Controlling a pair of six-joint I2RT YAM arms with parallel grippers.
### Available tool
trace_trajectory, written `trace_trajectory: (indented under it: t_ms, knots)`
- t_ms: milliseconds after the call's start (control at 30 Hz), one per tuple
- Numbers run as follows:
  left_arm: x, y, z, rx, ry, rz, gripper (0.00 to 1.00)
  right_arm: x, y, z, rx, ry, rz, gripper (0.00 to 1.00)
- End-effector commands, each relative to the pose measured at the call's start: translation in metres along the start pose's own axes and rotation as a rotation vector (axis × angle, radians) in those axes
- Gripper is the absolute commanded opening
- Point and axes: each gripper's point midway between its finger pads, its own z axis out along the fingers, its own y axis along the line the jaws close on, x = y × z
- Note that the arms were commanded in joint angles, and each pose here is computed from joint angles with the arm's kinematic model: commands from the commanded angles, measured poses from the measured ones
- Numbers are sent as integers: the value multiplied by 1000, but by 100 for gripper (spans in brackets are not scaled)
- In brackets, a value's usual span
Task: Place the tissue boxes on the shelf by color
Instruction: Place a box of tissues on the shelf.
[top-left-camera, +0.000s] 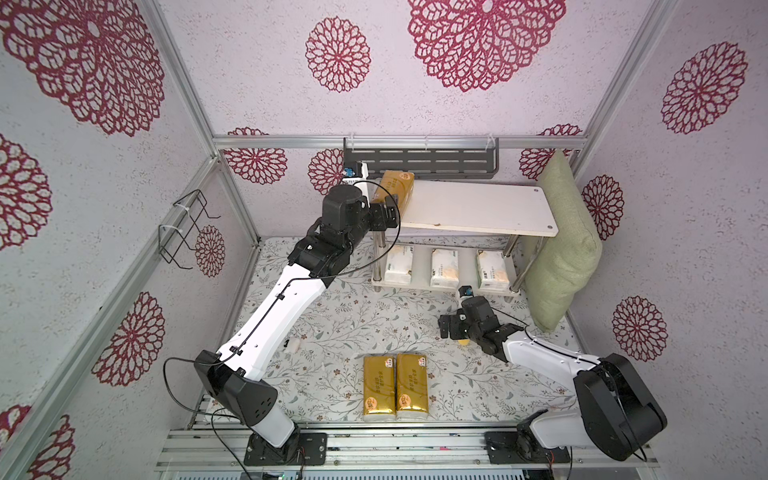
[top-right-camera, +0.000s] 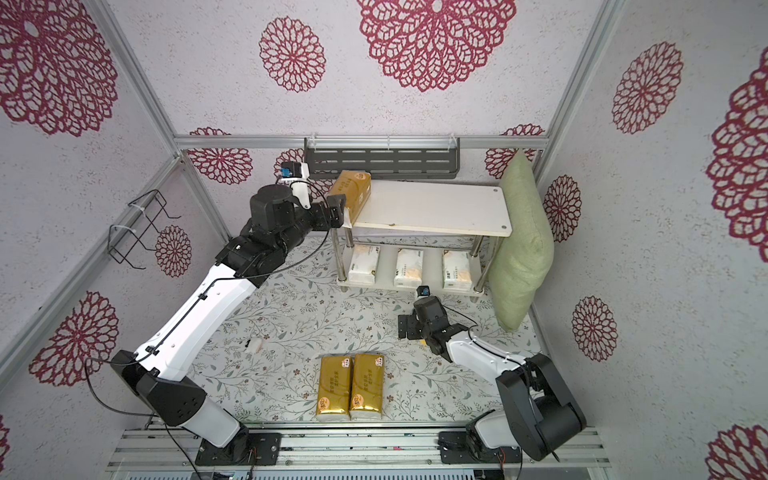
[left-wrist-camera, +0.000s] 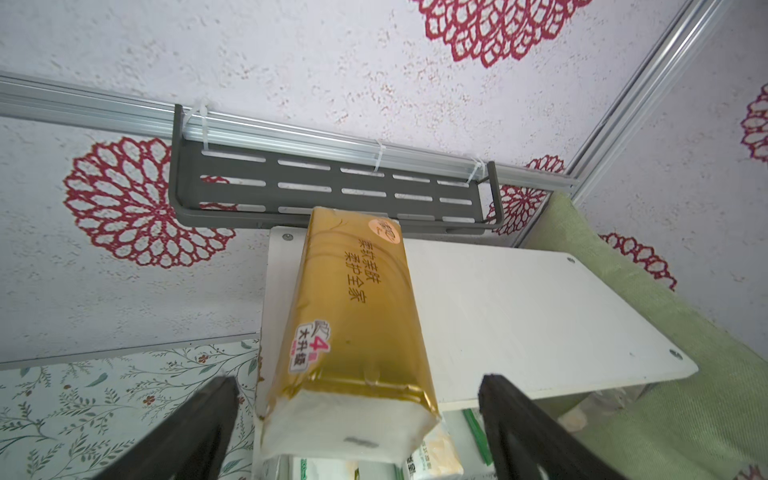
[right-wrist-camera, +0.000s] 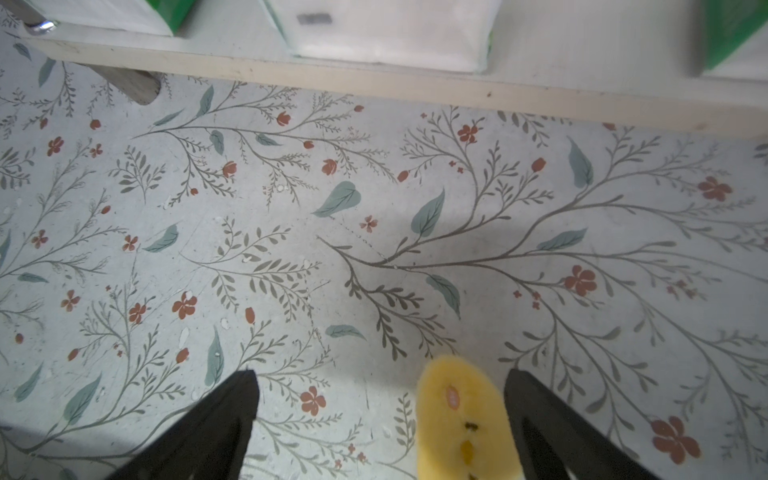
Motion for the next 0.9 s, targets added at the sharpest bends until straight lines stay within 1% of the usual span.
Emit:
trace_trajectory:
  t_ms: [0,67,133,233,333,433,533,767,867]
  knots:
    - [4,-1,-16,67,45,107,97,-4,4,-1,-11,-16,6,99]
    - [9,11,-20,47,79,156,97,-4,4,-1,-12,-15,6,99]
    - [10,24,-24,46,91,164,97,-5,5,-1,-15,-16,6,99]
    - [7,30,-33,105,78,152,97,-4,5,0,-14,-14,6,99]
    - [13,32,-35,172,104,170,97,-3,4,0,-12,-11,5,99]
    - [27,32,-27,227,160,194,98,-4,5,-1,-15,-16,7,99]
    - [35,29,-15,278,188,189,99,-4,5,-1,-14,-14,8,99]
    - [38,36,9,278,190,178,100,-1,2,-1,-5,-9,12,99]
    - [39,34,17,317,192,184,100,-1,3,0,-5,-7,11,99]
